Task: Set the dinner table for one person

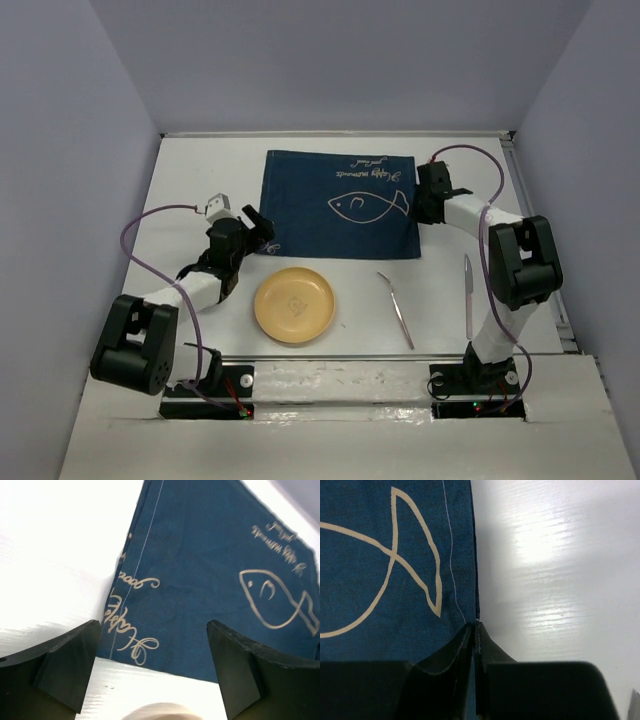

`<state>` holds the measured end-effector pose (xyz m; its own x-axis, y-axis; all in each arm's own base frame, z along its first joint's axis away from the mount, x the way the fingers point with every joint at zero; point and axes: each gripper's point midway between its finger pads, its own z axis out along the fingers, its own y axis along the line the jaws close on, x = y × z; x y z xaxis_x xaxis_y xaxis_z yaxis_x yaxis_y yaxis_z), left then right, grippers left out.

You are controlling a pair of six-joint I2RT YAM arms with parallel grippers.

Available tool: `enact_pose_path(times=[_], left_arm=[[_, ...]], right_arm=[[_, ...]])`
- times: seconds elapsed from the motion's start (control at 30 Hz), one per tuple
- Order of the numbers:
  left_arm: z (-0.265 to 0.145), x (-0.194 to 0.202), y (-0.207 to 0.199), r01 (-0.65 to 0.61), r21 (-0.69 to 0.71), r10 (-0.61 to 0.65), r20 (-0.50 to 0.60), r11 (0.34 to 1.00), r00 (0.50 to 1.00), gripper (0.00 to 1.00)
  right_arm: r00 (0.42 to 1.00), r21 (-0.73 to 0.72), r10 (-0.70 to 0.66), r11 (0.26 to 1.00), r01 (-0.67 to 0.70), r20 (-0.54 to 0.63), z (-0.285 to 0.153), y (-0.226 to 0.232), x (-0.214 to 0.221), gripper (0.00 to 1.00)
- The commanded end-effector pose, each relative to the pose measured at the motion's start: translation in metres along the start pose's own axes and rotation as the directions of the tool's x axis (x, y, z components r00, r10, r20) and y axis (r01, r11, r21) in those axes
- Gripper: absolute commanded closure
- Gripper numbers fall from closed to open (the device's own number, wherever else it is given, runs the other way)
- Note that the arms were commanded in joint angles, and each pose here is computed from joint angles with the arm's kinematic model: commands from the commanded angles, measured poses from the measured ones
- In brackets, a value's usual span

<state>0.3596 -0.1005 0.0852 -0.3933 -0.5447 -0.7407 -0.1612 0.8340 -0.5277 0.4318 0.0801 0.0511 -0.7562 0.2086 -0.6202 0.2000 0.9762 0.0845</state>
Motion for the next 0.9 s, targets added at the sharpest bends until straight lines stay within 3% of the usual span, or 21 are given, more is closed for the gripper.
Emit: enact_pose_path(times=[0.0,0.03,0.07,0.17,0.23,0.4,0.43,0.53,0.67,0.8,0.87], left_arm=[[-0.014,-0.035,-0.011,0.032,0.027,-0.035,0.122,0.999,0.992,0.01],[-0.016,-0.037,-0.013,0.033,0.034,-0.037,0.125,0.999,0.992,0.01],[-0.018,-0.04,-0.017,0.036,0.047,-0.042,0.13,0.998,0.991,0.01],[-0.024,-0.043,-0.029,0.041,0.098,-0.052,0.119,0.994,0.991,0.01],[-0.03,-0.045,-0.038,0.042,0.131,-0.058,0.119,0.991,0.991,0.01],[-0.055,-0.048,-0.065,0.035,0.226,-0.06,0.103,0.973,0.993,0.01],[-0.061,-0.048,-0.072,0.031,0.249,-0.057,0.099,0.968,0.993,0.01],[-0.093,-0.066,-0.106,-0.024,0.338,-0.02,0.126,0.941,0.992,0.01],[-0.159,-0.118,-0.149,-0.108,0.451,0.003,0.228,0.886,0.974,0.01],[-0.206,-0.151,-0.16,-0.212,0.481,0.048,0.33,0.851,0.943,0.01],[-0.225,-0.162,-0.162,-0.254,0.487,0.069,0.366,0.836,0.928,0.01]], right_arm=[[0.999,-0.032,0.013,0.999,-0.012,0.04,-0.019,0.002,-0.012,0.72],[0.999,-0.029,0.015,0.999,-0.014,0.041,-0.019,0.002,-0.013,0.71],[0.998,-0.012,0.024,1.0,-0.024,0.056,-0.02,-0.001,-0.017,0.51],[0.996,-0.027,0.021,0.999,-0.018,0.084,-0.028,0.002,-0.028,0.26],[0.995,-0.046,0.014,0.999,-0.009,0.1,-0.035,0.006,-0.035,0.24],[0.996,-0.106,-0.01,0.994,0.019,0.087,-0.045,0.023,-0.025,0.35],[0.997,-0.116,-0.017,0.993,0.026,0.078,-0.046,0.028,-0.019,0.49],[0.985,-0.19,-0.132,0.97,0.151,0.11,-0.061,0.08,-0.001,0.62],[0.946,-0.344,-0.285,0.882,0.323,0.156,-0.088,0.172,0.024,0.76],[0.909,-0.427,-0.362,0.802,0.418,0.208,-0.102,0.245,0.043,0.98],[0.896,-0.468,-0.37,0.764,0.444,0.245,-0.11,0.281,0.044,1.0]])
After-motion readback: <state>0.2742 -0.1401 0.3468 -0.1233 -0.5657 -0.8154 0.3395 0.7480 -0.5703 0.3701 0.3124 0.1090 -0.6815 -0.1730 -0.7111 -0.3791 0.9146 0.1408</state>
